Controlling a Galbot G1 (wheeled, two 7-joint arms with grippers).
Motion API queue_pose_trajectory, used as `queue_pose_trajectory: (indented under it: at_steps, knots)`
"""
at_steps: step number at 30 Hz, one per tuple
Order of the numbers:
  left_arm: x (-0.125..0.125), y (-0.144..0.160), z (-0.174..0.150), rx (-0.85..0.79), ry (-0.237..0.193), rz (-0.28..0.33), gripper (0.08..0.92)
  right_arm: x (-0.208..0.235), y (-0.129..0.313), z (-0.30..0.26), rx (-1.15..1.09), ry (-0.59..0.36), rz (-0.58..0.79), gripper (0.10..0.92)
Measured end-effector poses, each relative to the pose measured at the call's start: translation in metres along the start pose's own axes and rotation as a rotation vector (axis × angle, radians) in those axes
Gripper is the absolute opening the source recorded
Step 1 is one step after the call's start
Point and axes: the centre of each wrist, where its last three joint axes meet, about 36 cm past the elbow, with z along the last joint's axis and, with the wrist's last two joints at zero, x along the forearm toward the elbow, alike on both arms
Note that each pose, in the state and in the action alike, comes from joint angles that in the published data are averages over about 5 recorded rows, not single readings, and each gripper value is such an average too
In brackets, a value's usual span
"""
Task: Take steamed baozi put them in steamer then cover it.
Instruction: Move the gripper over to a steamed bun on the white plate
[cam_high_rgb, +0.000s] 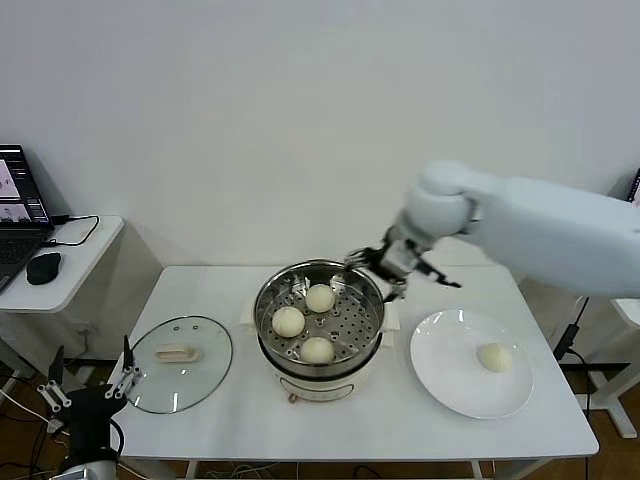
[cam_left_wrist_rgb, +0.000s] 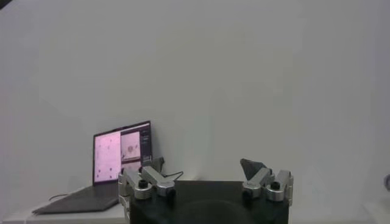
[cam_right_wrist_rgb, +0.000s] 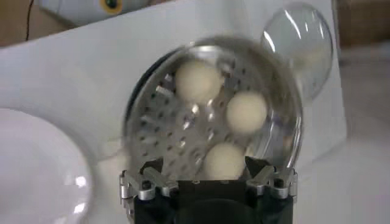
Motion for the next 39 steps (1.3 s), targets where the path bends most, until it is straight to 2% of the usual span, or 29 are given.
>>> queue_pose_trajectory:
  at_steps: [7, 18, 29, 39]
  knots:
    - [0.000, -0.004, 0.001, 0.005, 0.001, 0.015, 0.823, 0.006, 0.081, 0.049, -0.270, 0.084, -0.020, 0.823]
    - [0.001, -0.009, 0.006, 0.008, 0.012, 0.026, 0.823, -0.024, 0.190, 0.082, -0.561, 0.186, -0.100, 0.823]
    - [0.004, -0.008, 0.006, 0.000, 0.016, 0.029, 0.823, -0.070, 0.254, 0.088, -0.703, 0.229, -0.175, 0.823]
    - [0.005, -0.006, 0.004, -0.010, 0.017, 0.028, 0.823, -0.105, 0.285, 0.099, -0.785, 0.252, -0.178, 0.823]
